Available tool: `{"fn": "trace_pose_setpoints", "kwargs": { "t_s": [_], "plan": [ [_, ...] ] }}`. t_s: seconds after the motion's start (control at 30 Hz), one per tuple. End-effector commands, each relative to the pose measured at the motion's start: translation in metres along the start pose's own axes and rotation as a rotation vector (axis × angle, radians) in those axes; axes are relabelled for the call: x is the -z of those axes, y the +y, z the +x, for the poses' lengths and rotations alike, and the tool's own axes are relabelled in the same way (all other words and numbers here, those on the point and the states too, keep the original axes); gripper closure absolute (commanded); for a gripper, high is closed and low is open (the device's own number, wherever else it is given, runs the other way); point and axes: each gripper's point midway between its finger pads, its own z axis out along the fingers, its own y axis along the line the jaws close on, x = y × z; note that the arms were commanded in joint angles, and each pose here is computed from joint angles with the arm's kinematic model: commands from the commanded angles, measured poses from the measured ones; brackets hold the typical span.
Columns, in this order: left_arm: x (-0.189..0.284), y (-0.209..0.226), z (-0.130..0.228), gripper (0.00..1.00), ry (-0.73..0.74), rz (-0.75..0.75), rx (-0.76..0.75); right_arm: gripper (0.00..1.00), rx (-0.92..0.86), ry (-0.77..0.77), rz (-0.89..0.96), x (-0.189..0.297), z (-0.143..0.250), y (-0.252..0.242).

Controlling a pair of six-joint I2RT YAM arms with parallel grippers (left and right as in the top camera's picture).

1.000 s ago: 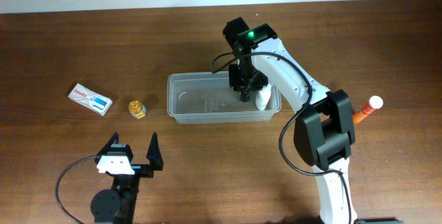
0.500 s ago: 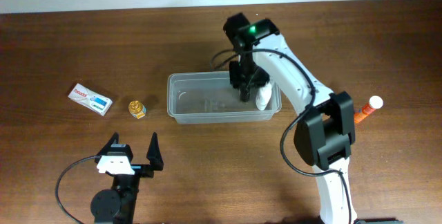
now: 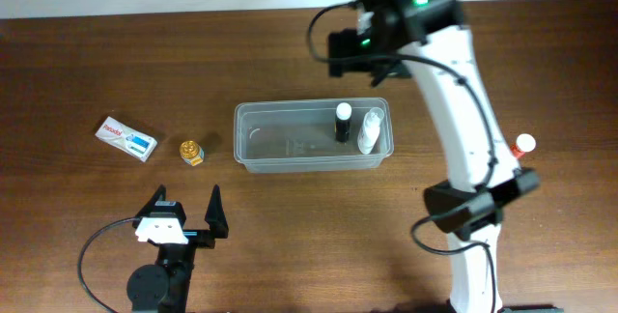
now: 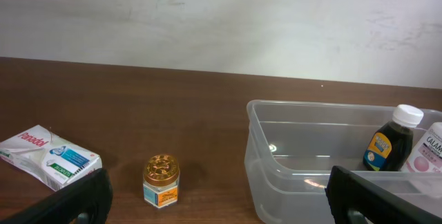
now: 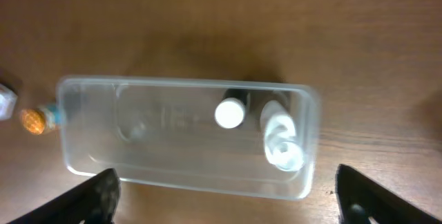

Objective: Pack container
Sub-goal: 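Move the right gripper right to the orange tube and grasp it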

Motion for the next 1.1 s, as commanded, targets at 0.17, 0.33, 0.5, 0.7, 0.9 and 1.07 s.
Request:
{"fn": "trace_pose_setpoints", "kwargs": {
  "t_s": [0.17, 0.33, 0.5, 0.7, 0.9, 1.07],
  "plan": [
    [0.000, 0.001, 0.001, 0.01, 0.000, -0.002, -0.016, 0.03, -0.097, -0.122, 0.044, 0.068, -0.010, -0.090],
    [0.000, 0.001, 0.001, 0.01, 0.000, -0.002, -0.016, 0.01, -0.225, -0.077, 0.213, 0.092, 0.032, -0.175],
    [0.000, 0.001, 0.001, 0.01, 0.000, -0.002, -0.016, 0.01, -0.393, -0.009, 0.251, 0.104, 0.083, -0.238],
    [0.000, 0.001, 0.001, 0.01, 0.000, -0.002, -0.016, 0.01, -0.589, 0.121, 0.279, 0.085, 0.128, -0.292],
    [0.000, 0.001, 0.001, 0.01, 0.000, -0.002, -0.016, 0.01, -0.648, 0.177, 0.241, 0.044, 0.145, -0.315],
    [0.000, 0.001, 0.001, 0.01, 0.000, -0.002, -0.016, 0.01, -0.611, 0.152, 0.185, 0.016, 0.138, -0.314]
  ]
}}
